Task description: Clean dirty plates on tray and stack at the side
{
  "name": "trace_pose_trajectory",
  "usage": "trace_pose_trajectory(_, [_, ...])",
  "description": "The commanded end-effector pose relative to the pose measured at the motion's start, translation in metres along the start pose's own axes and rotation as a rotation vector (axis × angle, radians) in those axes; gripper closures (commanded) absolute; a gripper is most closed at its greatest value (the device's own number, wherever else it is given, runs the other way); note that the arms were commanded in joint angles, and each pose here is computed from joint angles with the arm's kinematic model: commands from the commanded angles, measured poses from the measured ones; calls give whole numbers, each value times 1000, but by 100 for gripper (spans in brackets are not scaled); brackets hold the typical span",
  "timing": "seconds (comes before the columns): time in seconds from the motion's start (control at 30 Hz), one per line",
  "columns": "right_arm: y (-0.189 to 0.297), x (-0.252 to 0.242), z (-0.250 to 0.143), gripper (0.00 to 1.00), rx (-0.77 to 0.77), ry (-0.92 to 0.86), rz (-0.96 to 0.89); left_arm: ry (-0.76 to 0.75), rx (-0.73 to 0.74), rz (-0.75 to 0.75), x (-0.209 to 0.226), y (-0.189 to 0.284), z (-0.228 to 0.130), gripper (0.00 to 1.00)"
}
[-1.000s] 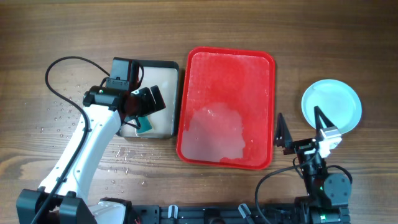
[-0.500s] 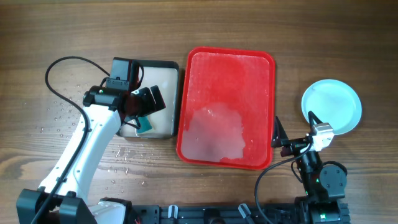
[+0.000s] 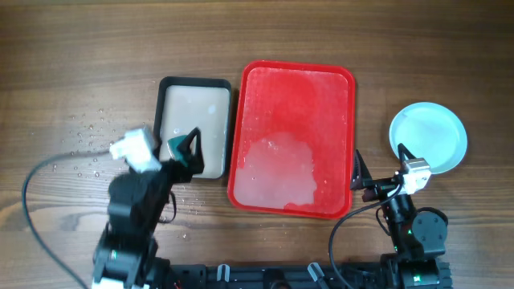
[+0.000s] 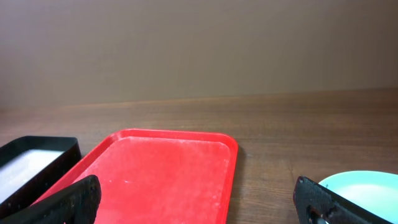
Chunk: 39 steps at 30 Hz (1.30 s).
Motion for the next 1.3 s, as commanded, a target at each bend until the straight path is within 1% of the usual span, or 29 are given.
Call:
trace_pose_trajectory(0.0, [0,-2,1,0,-6,20,-12,-84,-147,-32,7,22,8,0])
trace_pose_trajectory(0.07, [0,-2,1,0,-6,20,-12,-158,-214,-54,6,33,12,0])
trace_pose_trajectory(0.2, [0,-2,1,0,-6,20,-12,-175,-300,-58,18,40,8,0])
trace_pose_trajectory(0.27, [0,-2,1,0,-6,20,-12,-173,-285,-50,27,31,-4,0])
trace_pose_trajectory(0.37, [0,-2,1,0,-6,20,-12,-167,-206,-11,45,19,-32,0])
trace_pose_trajectory(1.27, [0,-2,1,0,-6,20,-12,-167,-205,-11,45,18,-32,0])
Point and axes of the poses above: each gripper's point midway between its finger pads, its own y axis back along the fingers, its own x axis along the line the jaws close on, z = x × y, the point moved 2 cm from there along y, back along the fingers, and after that the axes turned 4 degrees about y, right-handed, at the moved point
